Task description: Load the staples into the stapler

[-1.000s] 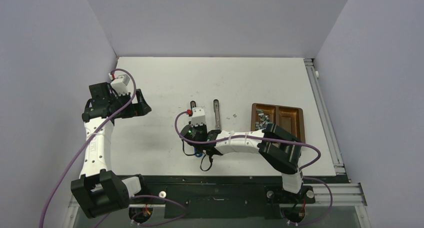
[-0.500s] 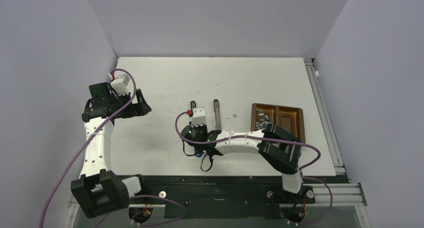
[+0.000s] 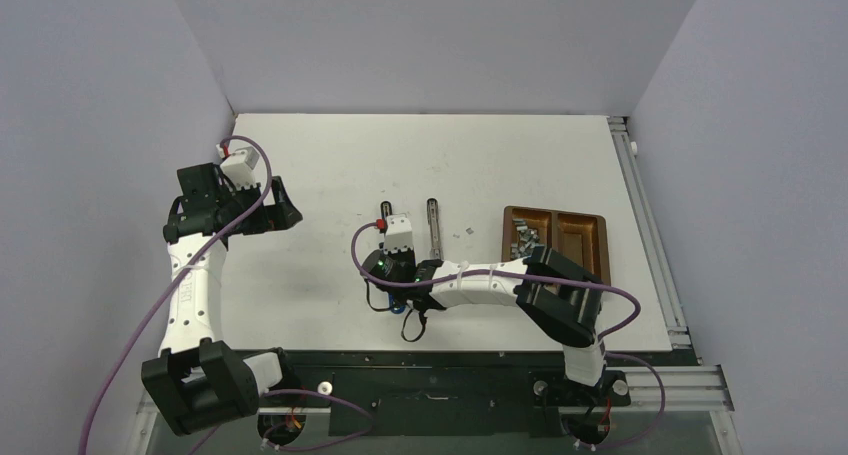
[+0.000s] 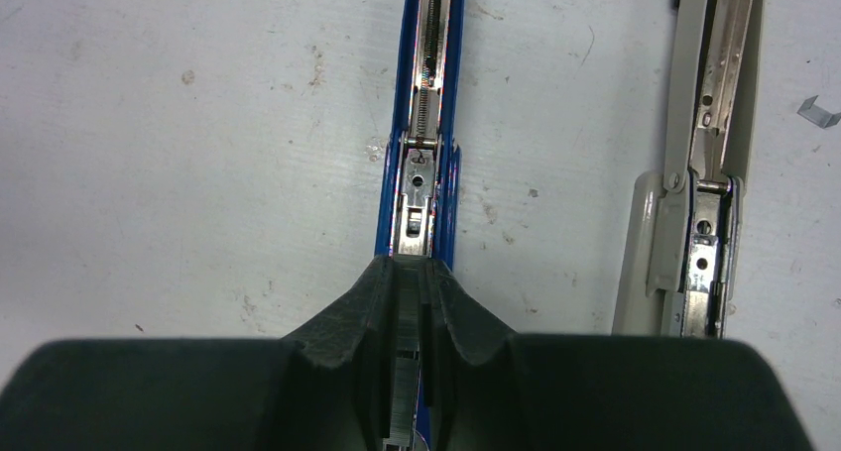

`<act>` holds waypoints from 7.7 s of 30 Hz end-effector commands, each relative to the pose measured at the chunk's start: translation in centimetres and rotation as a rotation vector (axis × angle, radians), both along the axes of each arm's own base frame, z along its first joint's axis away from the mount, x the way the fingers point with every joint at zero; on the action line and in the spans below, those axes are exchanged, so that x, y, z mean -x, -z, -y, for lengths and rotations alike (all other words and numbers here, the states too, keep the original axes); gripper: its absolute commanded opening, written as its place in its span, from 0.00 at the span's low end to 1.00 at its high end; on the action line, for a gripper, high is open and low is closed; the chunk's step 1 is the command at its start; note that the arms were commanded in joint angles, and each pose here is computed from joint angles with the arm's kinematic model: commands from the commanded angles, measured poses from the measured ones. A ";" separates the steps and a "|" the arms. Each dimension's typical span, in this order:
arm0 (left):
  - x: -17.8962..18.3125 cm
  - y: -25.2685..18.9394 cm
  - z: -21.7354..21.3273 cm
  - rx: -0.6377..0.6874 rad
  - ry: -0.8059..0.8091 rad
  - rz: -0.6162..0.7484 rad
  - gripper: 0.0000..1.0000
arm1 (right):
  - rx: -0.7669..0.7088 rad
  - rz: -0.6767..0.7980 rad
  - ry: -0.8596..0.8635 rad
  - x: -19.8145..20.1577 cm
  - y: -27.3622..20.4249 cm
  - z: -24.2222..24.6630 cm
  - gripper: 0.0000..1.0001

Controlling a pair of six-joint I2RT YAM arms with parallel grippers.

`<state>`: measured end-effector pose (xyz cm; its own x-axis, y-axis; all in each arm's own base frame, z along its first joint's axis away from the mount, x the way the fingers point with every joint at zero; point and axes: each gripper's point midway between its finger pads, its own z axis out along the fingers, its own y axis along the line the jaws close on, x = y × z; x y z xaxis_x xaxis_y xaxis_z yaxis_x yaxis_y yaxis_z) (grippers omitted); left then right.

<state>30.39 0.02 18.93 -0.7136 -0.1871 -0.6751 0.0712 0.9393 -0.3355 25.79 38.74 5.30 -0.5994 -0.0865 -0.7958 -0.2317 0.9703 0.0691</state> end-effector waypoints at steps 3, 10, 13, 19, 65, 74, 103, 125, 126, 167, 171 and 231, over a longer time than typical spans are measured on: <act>-1.0 -2.1 -0.1 -0.009 0.001 0.061 0.96 | 0.001 0.007 0.018 -0.4 0.8 0.1 0.09; -1.0 -2.0 -0.1 -0.007 0.002 0.059 0.96 | 0.006 0.003 0.020 -0.4 1.0 0.2 0.09; -1.0 -2.0 -0.2 -0.008 0.000 0.061 0.96 | 0.006 0.002 0.019 -0.3 1.1 0.2 0.09; -1.0 -2.1 -0.1 -0.007 0.003 0.062 0.96 | 0.005 -0.003 0.011 -0.3 1.1 0.2 0.09; -1.6 -3.1 0.1 -0.017 0.051 0.072 0.96 | 0.095 -0.017 -0.243 5.3 -0.2 0.4 0.86; -1.8 -2.6 0.1 -0.017 0.051 0.055 0.96 | 0.091 -0.008 -0.248 5.5 1.0 0.2 0.64; -3.0 -1.8 3.5 -0.069 0.226 0.137 0.96 | 0.102 0.001 -0.277 6.6 2.5 2.0 0.09; -0.4 9.0 10.9 -0.565 1.201 0.327 0.96 | 0.031 0.016 -0.422 9.4 1.4 3.3 0.09; -0.7 9.2 11.2 -0.576 1.231 0.343 0.96 | 0.028 0.014 -0.430 9.5 1.4 3.1 0.09; -6.4 14.4 13.6 -0.818 1.711 0.444 0.40 | -0.018 -0.016 -0.410 8.3 1.8 3.6 0.09; -6.1 12.9 14.0 -0.821 1.719 0.472 0.24 | -0.024 -0.014 -0.404 8.2 1.9 3.6 0.09; -8.4 17.2 11.3 -0.765 1.728 0.374 0.60 | -0.015 -0.040 -0.400 7.4 3.5 4.3 0.09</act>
